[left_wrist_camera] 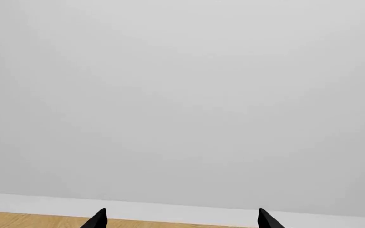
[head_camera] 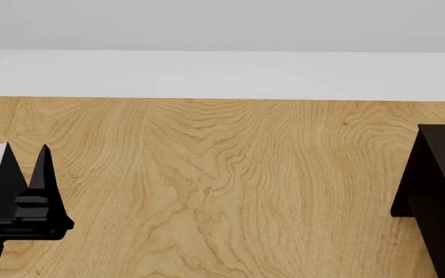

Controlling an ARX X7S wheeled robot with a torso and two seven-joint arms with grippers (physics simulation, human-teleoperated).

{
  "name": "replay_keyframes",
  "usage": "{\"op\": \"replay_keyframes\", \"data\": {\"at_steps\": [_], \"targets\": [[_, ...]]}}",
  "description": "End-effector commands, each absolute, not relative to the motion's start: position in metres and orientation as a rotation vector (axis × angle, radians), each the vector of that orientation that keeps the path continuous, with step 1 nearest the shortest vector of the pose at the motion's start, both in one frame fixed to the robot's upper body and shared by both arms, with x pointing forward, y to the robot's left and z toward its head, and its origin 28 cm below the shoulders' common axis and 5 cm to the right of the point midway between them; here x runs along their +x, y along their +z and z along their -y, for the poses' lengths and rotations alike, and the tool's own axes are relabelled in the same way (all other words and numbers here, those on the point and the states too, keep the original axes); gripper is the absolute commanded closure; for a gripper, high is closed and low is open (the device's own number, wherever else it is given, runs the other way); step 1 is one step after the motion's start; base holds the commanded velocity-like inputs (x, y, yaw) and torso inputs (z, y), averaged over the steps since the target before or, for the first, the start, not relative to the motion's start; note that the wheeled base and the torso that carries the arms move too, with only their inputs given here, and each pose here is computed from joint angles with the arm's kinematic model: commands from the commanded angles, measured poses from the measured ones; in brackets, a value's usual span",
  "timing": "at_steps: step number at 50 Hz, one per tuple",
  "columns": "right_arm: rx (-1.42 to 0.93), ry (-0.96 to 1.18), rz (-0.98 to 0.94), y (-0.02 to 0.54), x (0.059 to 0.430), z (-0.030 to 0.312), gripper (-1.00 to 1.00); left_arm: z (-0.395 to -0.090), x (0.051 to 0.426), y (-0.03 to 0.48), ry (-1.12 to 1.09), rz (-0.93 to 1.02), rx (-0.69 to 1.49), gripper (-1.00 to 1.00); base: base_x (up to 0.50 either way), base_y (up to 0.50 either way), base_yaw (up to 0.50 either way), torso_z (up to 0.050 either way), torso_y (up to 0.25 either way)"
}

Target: Pick up the book on the right and place it on the cabinet shelf.

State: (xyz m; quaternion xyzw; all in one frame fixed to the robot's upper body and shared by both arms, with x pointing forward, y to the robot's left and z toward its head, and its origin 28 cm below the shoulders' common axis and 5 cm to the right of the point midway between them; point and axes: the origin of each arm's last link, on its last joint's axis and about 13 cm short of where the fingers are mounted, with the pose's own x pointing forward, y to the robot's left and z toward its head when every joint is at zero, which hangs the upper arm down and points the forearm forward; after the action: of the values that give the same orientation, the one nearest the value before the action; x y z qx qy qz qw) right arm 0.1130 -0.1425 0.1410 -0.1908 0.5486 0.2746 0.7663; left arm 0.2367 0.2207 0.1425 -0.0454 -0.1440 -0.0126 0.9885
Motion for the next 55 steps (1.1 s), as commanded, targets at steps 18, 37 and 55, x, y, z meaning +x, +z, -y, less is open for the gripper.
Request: {"op": "replay_keyframes", "data": {"at_steps": [18,37,55], "targets": [[-0.476,0.285,-0.839,0.185,0.120,0.150,1.00,-0.220,0.236,0.142,-0.031,0.289,-0.090,-1.00,0.00,0.00,0.00,0.000,0.000],[-0.525,0.063,-0.652,0.204,0.156,0.132,1.00,-0.221,0.235,0.143,-0.031,0.292,-0.093,-1.00,0.00,0.00,0.00,0.000,0.000],[-0.603,-0.098,-0.463,0.202,0.198,0.113,1.00,-0.222,0.237,0.143,-0.029,0.289,-0.101,-1.00,0.00,0.00,0.00,0.000,0.001]]}}
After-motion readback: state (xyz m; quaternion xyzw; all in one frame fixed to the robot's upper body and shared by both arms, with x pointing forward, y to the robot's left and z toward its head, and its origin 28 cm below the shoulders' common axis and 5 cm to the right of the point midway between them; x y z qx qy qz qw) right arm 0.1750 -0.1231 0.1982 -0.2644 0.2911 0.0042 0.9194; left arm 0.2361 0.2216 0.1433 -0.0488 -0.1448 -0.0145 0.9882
